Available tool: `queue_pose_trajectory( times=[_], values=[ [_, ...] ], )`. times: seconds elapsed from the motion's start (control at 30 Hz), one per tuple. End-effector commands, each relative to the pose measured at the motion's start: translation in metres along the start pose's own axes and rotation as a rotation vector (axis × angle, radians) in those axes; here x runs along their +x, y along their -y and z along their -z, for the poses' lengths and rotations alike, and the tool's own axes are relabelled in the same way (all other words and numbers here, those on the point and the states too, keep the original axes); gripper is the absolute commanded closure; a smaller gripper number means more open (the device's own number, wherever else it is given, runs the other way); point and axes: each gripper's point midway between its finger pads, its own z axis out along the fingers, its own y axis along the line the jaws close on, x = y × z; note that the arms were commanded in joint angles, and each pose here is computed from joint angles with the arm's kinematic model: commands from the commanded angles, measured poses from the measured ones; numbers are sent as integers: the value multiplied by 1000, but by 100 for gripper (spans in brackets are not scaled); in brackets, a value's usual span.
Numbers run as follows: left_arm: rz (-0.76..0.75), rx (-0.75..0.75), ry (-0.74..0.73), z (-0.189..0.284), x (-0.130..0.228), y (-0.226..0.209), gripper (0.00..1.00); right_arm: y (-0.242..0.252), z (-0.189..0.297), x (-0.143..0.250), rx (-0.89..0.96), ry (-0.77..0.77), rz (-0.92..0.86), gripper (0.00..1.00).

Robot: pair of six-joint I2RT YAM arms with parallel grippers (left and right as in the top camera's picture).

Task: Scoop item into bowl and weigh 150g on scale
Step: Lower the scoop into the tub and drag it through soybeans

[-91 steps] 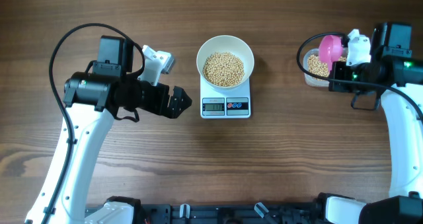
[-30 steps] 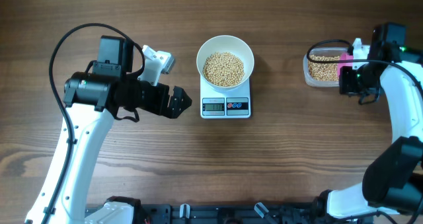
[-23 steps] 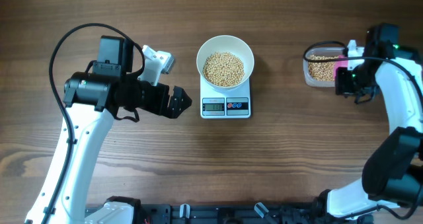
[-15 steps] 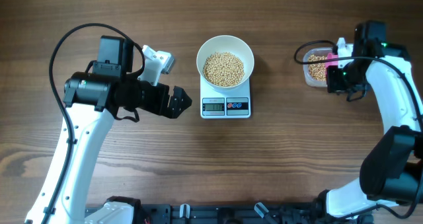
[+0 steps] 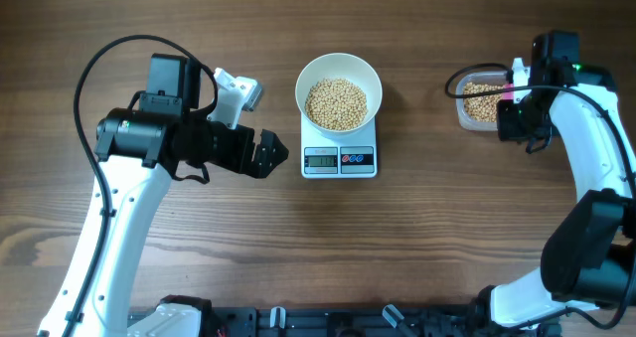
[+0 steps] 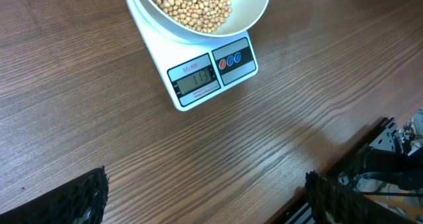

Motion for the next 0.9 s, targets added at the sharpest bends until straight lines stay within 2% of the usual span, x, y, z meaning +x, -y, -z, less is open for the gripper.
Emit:
queue_pose_trajectory(
  times=[0.0,0.17,0.87],
  values=[
    [-34,18,19,5,-2,7,0,1,-11,5,16,-39,-12,96],
    [-34,18,19,5,-2,7,0,-19,-20,4,-89,-54,-7,96],
    [-34,18,19,5,-2,7,0,-67,-7,-9,-420,14,-44,96]
  ],
)
